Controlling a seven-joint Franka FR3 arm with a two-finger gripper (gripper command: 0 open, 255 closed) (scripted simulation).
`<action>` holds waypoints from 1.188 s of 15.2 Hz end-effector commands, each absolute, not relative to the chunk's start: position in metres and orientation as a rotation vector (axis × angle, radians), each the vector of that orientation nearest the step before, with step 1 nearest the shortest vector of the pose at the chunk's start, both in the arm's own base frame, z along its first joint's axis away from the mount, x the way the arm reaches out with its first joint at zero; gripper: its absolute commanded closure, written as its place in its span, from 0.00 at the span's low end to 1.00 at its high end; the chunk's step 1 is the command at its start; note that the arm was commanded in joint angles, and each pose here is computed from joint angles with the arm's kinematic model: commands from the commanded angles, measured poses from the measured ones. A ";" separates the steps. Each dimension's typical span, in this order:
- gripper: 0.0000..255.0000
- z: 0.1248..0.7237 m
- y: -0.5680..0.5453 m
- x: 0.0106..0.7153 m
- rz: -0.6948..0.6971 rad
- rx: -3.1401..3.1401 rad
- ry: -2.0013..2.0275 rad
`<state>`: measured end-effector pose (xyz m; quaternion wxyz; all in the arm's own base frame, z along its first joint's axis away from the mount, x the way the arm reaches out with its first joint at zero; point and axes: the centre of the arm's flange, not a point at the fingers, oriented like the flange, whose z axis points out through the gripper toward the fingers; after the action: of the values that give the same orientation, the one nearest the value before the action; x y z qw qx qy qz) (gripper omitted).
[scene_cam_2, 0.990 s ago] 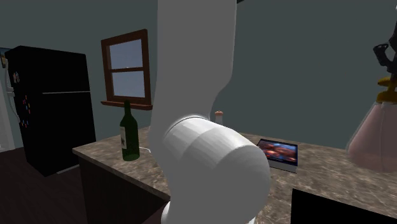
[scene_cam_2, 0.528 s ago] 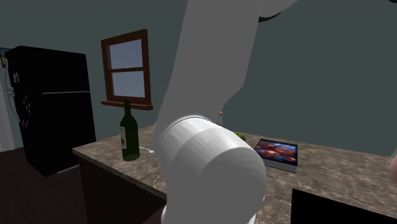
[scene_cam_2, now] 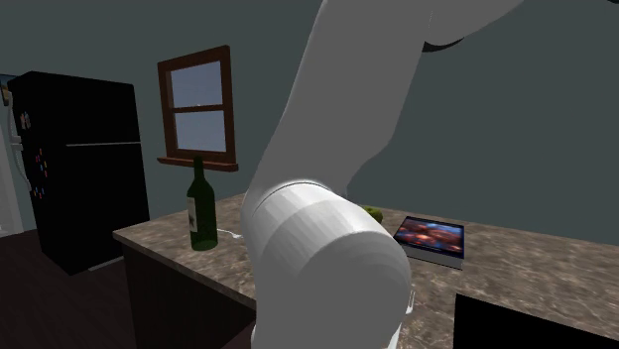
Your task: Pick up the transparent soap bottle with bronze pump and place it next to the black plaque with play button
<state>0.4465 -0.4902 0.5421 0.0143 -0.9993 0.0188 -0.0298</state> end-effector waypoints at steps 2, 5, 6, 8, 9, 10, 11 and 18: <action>1.00 0.527 -0.491 0.446 -0.095 -3.112 0.058; 1.00 0.511 -0.491 0.446 -0.095 -3.112 0.058; 1.00 0.506 -0.491 0.446 -0.095 -3.112 0.058; 1.00 0.496 -0.491 0.446 -0.095 -3.112 0.058; 1.00 0.490 -0.491 0.446 -0.095 -3.112 0.058; 1.00 0.485 -0.491 0.446 -0.095 -3.112 0.058; 1.00 0.480 -0.491 0.446 -0.095 -3.112 0.058; 1.00 0.464 -0.491 0.446 -0.095 -3.112 0.058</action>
<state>0.4465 -0.4908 0.4639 0.0142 -0.9993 0.0186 -0.0300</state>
